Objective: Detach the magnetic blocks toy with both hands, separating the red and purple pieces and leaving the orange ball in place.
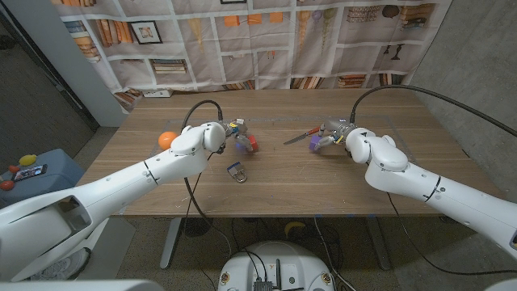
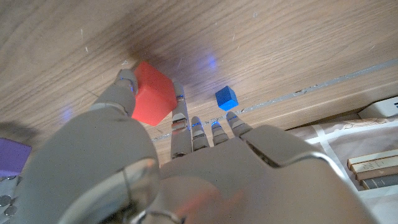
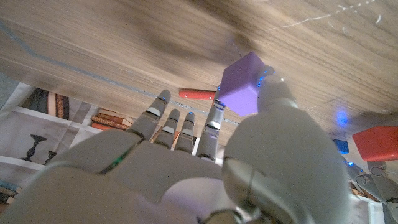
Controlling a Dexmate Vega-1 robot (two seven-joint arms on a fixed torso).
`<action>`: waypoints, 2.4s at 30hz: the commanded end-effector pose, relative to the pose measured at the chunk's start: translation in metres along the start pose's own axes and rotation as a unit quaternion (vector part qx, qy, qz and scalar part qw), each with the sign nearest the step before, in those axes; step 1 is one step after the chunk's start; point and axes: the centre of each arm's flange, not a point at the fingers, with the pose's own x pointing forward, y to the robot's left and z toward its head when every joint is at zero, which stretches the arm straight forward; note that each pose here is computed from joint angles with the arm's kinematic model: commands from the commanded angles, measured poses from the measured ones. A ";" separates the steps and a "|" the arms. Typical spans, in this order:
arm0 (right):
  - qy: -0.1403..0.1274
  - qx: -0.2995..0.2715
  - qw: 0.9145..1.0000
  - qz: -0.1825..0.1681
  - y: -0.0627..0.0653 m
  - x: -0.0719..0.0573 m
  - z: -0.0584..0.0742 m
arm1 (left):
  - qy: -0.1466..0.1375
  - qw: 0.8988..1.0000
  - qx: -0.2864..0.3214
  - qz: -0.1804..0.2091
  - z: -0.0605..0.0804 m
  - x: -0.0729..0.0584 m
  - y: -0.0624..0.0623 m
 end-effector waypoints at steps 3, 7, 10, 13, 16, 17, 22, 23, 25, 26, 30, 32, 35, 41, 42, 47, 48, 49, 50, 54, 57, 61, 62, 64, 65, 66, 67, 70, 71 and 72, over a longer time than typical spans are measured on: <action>0.000 -0.003 1.000 0.006 0.005 0.003 0.000 | 0.019 1.000 0.010 0.004 0.001 0.004 -0.006; 0.001 -0.002 1.000 0.010 0.006 0.005 0.000 | 0.020 1.000 0.009 0.000 0.000 0.005 -0.009; 0.003 0.000 1.000 0.012 0.007 0.006 0.000 | 0.023 1.000 0.010 -0.003 0.000 0.006 -0.009; 0.003 -0.001 1.000 0.014 0.007 0.007 -0.001 | 0.024 1.000 0.010 -0.004 -0.001 0.006 -0.010; 0.004 -0.001 1.000 0.016 0.008 0.009 -0.001 | 0.027 1.000 0.012 -0.003 -0.001 0.007 -0.011; 0.004 -0.002 1.000 0.017 0.008 0.009 -0.001 | 0.028 1.000 0.013 -0.003 -0.001 0.007 -0.011; 0.004 -0.005 1.000 0.019 0.010 0.011 -0.001 | 0.033 0.999 0.012 -0.002 -0.002 0.007 -0.013; 0.006 -0.005 1.000 0.020 0.011 0.012 -0.001 | 0.033 0.999 0.011 -0.002 -0.002 0.007 -0.013; 0.005 -0.006 1.000 0.020 0.012 0.013 -0.001 | 0.034 0.999 0.013 -0.002 -0.002 0.007 -0.013; 0.005 -0.007 1.000 0.020 0.012 0.013 -0.001 | 0.034 0.999 0.013 -0.001 -0.002 0.007 -0.013; 0.007 -0.007 1.000 0.021 0.013 0.014 -0.001 | 0.038 0.999 0.014 -0.002 -0.003 0.007 -0.013; 0.007 -0.008 1.000 0.021 0.014 0.015 -0.001 | 0.039 0.999 0.014 -0.003 -0.003 0.008 -0.013; 0.007 -0.009 1.000 0.022 0.015 0.015 -0.001 | 0.039 0.999 0.015 -0.005 -0.004 0.008 -0.013; 0.011 -0.007 1.000 0.025 0.017 0.016 -0.001 | 0.041 0.999 0.019 -0.008 -0.004 0.011 -0.015; 0.012 -0.006 1.000 0.025 0.017 0.016 -0.001 | 0.041 0.999 0.019 -0.010 -0.004 0.011 -0.015; 0.011 -0.009 1.000 0.027 0.017 0.017 0.000 | 0.044 0.999 0.019 -0.011 -0.005 0.011 -0.015; 0.012 -0.009 0.999 0.028 0.017 0.017 0.000 | 0.045 0.999 0.019 -0.012 -0.005 0.011 -0.015; 0.010 -0.011 0.999 0.029 0.017 0.018 0.000 | 0.045 0.999 0.019 -0.012 -0.005 0.011 -0.015; 0.012 -0.010 0.999 0.029 0.016 0.018 0.000 | 0.045 0.999 0.019 -0.012 -0.005 0.011 -0.014; 0.010 -0.013 0.999 0.031 0.016 0.018 0.000 | 0.044 0.999 0.021 -0.014 -0.005 0.011 -0.013; 0.013 -0.010 0.999 0.034 0.015 0.019 0.000 | 0.045 0.999 0.020 -0.014 -0.005 0.011 -0.012; 0.013 -0.009 0.999 0.034 0.015 0.019 -0.001 | 0.043 0.999 0.022 -0.014 -0.005 0.011 -0.011; 0.013 -0.008 0.999 0.034 0.015 0.019 -0.001 | 0.042 0.999 0.022 -0.015 -0.005 0.011 -0.010; 0.011 -0.009 0.999 0.035 0.015 0.018 -0.001 | 0.040 0.999 0.024 -0.016 -0.004 0.011 -0.009; 0.011 -0.009 0.999 0.035 0.015 0.018 -0.001 | 0.041 0.999 0.024 -0.016 -0.004 0.010 -0.008; 0.010 -0.009 0.999 0.035 0.015 0.018 -0.001 | 0.039 0.999 0.026 -0.016 -0.004 0.010 -0.008; 0.009 -0.009 0.999 0.035 0.015 0.018 -0.001 | 0.040 0.999 0.026 -0.018 -0.004 0.010 -0.008; 0.010 -0.008 0.999 0.034 0.015 0.018 -0.001 | 0.037 0.999 0.027 -0.019 -0.003 0.011 -0.006; 0.008 -0.009 0.999 0.035 0.015 0.018 0.000 | 0.036 0.999 0.027 -0.020 -0.003 0.011 -0.006; 0.009 -0.009 0.999 0.036 0.015 0.018 0.000 | 0.036 0.999 0.028 -0.021 -0.002 0.011 -0.006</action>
